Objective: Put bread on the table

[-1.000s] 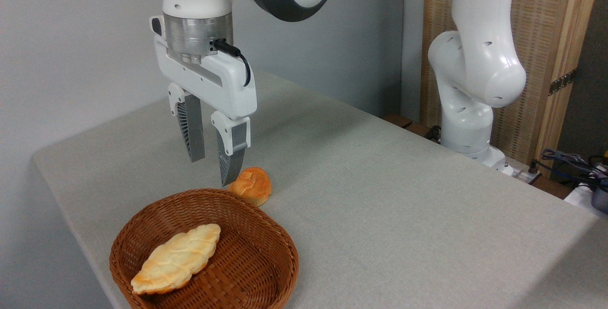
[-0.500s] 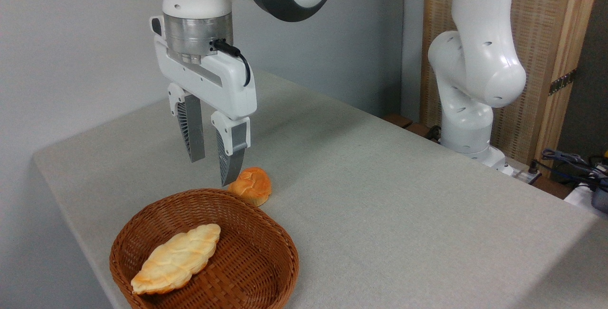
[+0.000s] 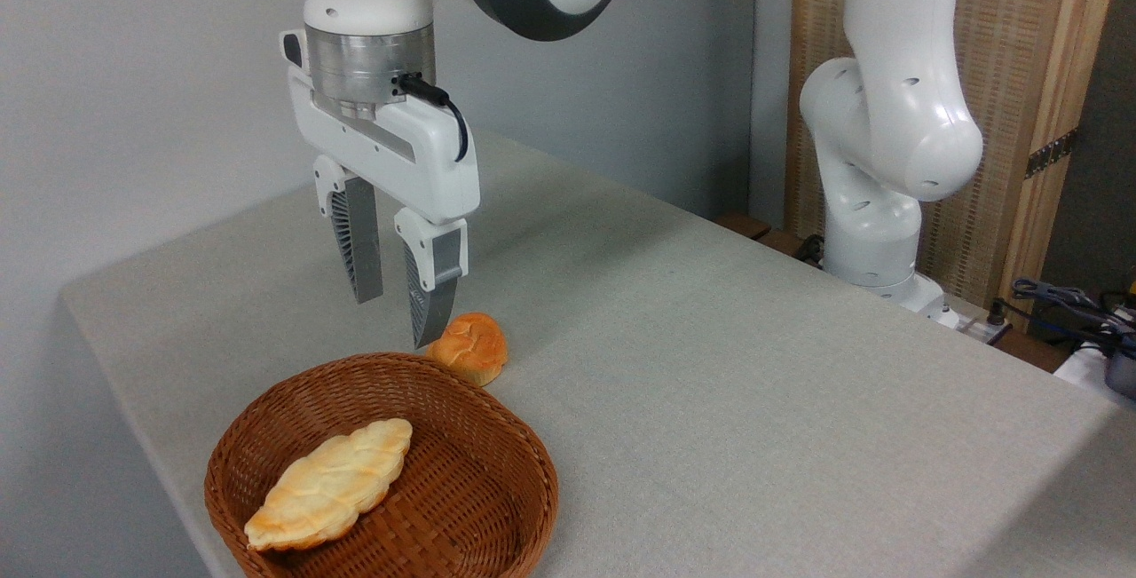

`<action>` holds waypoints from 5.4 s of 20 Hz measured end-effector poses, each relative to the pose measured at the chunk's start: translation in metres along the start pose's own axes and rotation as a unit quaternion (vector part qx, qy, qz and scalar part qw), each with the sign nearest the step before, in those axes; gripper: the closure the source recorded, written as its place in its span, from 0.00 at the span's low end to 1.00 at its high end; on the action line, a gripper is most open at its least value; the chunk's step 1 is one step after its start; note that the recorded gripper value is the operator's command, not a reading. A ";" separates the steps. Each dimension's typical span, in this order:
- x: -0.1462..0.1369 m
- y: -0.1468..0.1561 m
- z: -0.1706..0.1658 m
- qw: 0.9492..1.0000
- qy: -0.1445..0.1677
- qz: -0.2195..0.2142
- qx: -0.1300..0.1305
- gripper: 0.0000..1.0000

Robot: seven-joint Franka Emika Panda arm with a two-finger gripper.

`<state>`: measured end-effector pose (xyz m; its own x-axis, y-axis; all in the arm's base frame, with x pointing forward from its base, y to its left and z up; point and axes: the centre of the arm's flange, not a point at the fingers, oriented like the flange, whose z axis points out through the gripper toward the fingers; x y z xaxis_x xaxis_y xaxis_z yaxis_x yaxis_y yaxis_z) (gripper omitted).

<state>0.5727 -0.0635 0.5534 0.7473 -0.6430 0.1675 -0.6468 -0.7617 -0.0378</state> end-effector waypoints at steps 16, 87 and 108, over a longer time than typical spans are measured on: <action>0.000 0.000 0.000 1.000 0.000 0.000 0.000 0.00; 0.017 -0.071 0.128 0.983 0.081 -0.161 0.016 0.00; 0.035 -0.052 0.151 0.986 0.081 -0.143 0.018 0.55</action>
<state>0.6556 -0.0582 0.4122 0.8621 -0.3832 0.3317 -0.4060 -0.9139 -0.0006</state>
